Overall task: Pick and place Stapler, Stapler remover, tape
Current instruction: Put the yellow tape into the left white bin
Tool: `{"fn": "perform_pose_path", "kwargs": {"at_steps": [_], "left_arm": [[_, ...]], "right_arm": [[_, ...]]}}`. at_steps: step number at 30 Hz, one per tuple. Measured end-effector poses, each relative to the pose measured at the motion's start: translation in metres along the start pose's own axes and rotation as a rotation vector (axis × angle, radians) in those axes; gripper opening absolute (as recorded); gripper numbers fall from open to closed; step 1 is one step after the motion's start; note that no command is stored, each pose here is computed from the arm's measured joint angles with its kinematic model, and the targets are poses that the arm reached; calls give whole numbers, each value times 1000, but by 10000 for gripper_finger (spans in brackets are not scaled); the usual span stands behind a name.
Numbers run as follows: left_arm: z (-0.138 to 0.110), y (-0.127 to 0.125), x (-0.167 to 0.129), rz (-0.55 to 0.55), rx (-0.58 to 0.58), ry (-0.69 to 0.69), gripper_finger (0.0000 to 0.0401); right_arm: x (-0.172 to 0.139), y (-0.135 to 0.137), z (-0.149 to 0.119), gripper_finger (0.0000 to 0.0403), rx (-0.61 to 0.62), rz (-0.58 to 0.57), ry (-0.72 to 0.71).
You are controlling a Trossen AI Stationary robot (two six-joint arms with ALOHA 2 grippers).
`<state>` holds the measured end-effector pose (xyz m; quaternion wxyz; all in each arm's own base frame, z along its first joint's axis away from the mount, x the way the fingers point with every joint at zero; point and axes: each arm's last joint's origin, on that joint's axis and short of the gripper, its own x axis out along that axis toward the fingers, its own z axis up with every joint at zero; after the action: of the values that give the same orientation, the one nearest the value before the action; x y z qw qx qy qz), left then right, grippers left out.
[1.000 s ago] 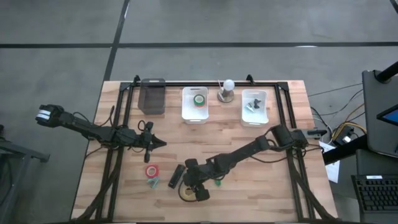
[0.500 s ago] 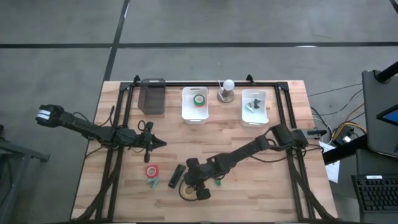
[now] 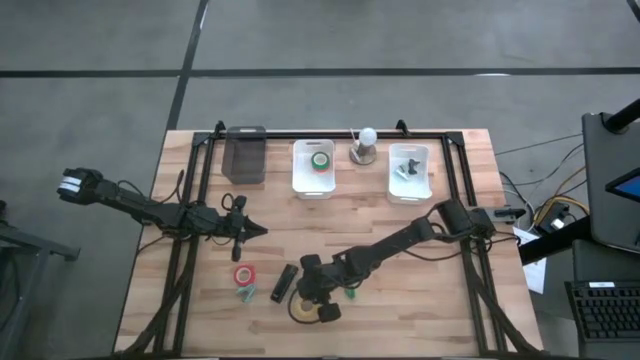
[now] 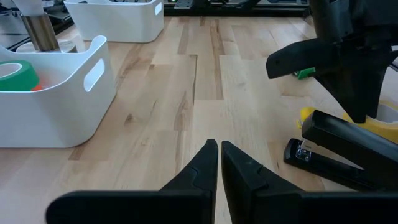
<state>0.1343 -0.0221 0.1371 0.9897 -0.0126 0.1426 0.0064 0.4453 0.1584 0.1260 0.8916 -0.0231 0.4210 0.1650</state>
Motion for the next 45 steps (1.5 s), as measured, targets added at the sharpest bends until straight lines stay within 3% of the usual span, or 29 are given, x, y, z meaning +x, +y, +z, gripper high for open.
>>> {"fn": "perform_pose_path", "kwargs": {"at_steps": [15, 24, 33, 39, 45], "left_arm": [[0, 0, 0, 0, 1, 3, 23], [-1, 0, 0, 1, 2, 7, 23], [-1, 0, 0, 1, 2, 7, 23], [-1, 0, 0, 1, 2, 7, 23], [-1, 0, 0, 1, 1, 7, 23]], "right_arm": [[-35, -16, 19, 25, -49, -42, 3], [-91, -62, 36, 25, -54, -178, -8], [-167, -142, 41, 25, -37, -358, -63], [-206, -212, 22, 25, 118, -493, -74], [-210, -273, -17, 25, 305, -545, -18]]}}
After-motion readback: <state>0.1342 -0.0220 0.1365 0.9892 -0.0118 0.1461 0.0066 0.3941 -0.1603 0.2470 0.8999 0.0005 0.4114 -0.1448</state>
